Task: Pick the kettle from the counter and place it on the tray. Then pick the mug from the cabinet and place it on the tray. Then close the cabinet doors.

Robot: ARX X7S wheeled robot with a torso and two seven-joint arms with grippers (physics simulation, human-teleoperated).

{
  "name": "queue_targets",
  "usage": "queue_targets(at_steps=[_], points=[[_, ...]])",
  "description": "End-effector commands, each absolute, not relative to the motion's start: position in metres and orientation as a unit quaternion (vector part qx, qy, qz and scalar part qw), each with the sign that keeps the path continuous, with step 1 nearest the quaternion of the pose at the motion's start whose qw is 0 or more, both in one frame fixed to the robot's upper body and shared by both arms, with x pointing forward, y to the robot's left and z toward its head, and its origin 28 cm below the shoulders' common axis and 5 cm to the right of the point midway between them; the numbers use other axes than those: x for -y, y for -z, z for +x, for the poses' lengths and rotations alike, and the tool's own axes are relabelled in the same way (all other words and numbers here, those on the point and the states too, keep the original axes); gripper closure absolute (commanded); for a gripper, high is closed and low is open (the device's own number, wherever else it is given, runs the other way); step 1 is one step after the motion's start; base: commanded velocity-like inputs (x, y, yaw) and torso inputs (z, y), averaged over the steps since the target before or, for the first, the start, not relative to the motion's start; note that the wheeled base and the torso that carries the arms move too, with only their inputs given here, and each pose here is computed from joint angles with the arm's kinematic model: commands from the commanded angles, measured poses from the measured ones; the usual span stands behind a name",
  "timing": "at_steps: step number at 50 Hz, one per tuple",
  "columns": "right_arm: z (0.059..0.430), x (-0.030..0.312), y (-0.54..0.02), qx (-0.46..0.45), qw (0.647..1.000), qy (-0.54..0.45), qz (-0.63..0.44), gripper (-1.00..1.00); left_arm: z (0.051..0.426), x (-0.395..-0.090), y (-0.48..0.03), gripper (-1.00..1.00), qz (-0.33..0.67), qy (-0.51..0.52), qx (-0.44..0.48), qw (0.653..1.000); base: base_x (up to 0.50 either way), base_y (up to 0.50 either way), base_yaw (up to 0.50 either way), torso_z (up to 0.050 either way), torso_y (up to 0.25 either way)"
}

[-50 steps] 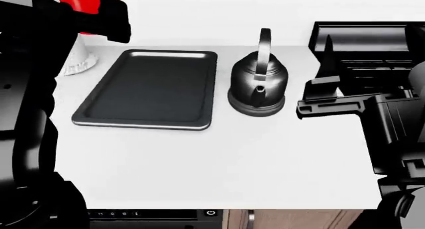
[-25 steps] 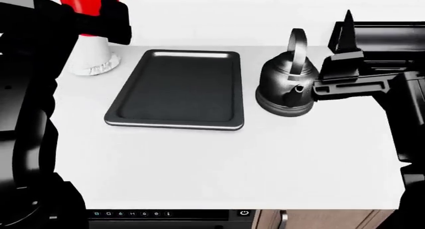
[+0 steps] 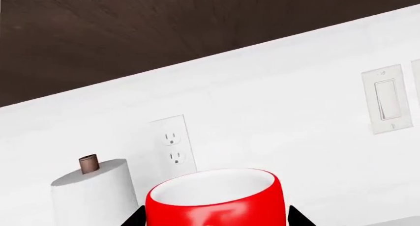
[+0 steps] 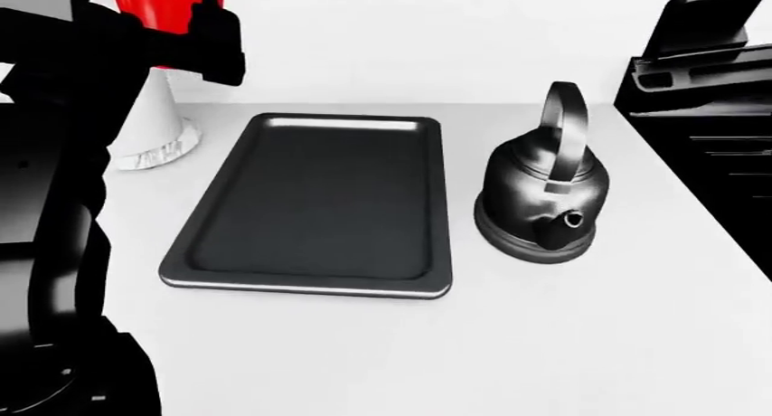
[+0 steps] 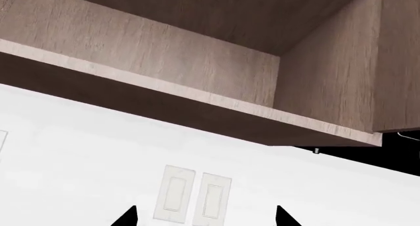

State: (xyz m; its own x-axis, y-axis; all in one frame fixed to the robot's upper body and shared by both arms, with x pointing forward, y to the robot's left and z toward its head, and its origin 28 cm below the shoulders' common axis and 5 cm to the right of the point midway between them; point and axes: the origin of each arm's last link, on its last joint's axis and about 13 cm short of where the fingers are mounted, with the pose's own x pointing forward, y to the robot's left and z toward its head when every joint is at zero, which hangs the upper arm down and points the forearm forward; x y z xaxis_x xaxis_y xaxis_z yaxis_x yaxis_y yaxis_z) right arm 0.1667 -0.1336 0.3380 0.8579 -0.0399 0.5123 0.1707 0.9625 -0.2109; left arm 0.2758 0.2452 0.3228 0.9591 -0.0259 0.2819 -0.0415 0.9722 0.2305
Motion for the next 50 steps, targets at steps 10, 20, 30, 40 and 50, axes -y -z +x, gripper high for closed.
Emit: queue_targets(at_steps=[10, 20, 30, 40, 50], points=[[0.165, 0.134, -0.339, 0.263, 0.955, 0.052, -0.124, -1.0, 0.279, -0.243, -0.328, 1.0, 0.116, -0.003, 0.147, 0.982, 0.46, 0.0, 0.0, 0.0, 0.002], [0.167, 0.134, -0.336, 0.263, 0.955, 0.056, -0.123, -1.0, 0.304, -0.234, -0.33, 1.0, 0.126, -0.011, 0.136, 0.983, 0.0, 0.0, 0.0, 0.0, 0.001], [0.17, 0.135, -0.333, 0.259, 0.957, 0.054, -0.121, -1.0, 0.341, -0.219, -0.315, 1.0, 0.136, -0.011, 0.092, 0.986, 0.0, 0.0, 0.0, 0.0, 0.001], [0.173, 0.135, -0.331, 0.257, 0.957, 0.055, -0.12, -1.0, 0.367, -0.207, -0.283, 1.0, 0.128, -0.006, 0.035, 0.991, 0.0, 0.0, 0.0, 0.0, 0.0], [0.174, 0.135, -0.329, 0.254, 0.958, 0.054, -0.12, -1.0, 0.375, -0.205, -0.251, 1.0, 0.136, -0.002, 0.002, 0.991, 0.0, 0.0, 0.0, 0.0, 0.001]])
